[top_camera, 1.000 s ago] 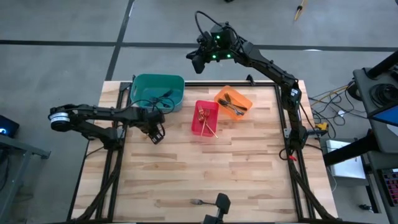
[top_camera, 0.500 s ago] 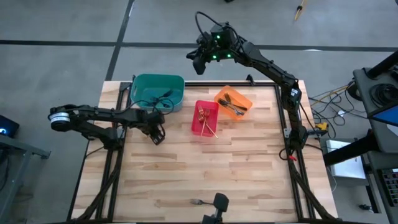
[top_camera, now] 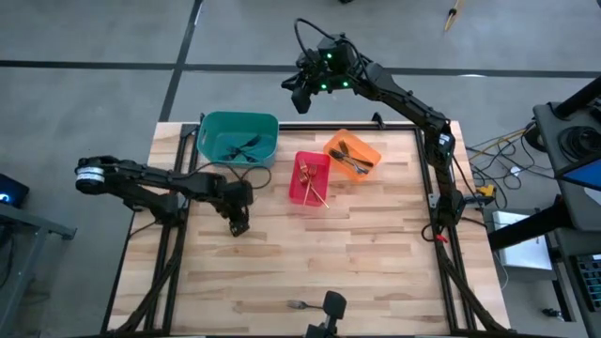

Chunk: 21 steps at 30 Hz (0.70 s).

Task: Sort silverware by color (type)
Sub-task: Put the golden fork into the red bin

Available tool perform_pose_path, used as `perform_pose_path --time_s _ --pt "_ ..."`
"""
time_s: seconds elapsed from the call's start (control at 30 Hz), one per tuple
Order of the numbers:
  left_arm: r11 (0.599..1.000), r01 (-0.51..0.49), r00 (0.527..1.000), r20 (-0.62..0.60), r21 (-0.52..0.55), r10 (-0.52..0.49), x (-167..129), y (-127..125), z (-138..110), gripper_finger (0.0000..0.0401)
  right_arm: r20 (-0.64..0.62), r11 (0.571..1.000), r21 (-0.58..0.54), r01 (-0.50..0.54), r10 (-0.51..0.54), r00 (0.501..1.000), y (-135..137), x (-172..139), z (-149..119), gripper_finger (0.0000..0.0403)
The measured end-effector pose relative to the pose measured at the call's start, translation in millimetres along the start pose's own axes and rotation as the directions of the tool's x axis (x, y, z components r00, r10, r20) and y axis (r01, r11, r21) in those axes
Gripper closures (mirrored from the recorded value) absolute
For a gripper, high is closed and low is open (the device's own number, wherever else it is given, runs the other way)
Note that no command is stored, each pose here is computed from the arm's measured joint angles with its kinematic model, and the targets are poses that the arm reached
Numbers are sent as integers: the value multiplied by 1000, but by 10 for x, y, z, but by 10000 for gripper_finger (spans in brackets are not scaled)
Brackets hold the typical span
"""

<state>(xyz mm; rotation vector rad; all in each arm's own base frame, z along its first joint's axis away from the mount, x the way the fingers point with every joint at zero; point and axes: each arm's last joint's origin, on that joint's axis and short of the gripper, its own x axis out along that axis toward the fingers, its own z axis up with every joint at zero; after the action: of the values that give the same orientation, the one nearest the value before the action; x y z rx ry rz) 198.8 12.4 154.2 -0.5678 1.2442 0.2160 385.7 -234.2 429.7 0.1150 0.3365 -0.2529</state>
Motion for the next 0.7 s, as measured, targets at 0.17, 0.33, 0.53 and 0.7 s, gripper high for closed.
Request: perform_pose_path --time_s 0.17,0.33,0.53,0.7 --pt "1000 28 999 31 -9 -28 -71 -161 56 286 -1 1000 -18 0 0 1000 0 0 -1 381" --pt "998 -1 996 84 -63 7 -131 -201 126 286 -4 1000 -29 3 -3 1000 -13 -13 -1 381" --pt "981 -39 992 115 -190 61 -174 -165 175 286 -30 999 -45 8 -10 1000 -33 -67 -10 381" --pt "980 -31 994 101 -197 52 -170 -163 164 286 -96 999 -44 10 -14 995 -66 -88 -76 381"
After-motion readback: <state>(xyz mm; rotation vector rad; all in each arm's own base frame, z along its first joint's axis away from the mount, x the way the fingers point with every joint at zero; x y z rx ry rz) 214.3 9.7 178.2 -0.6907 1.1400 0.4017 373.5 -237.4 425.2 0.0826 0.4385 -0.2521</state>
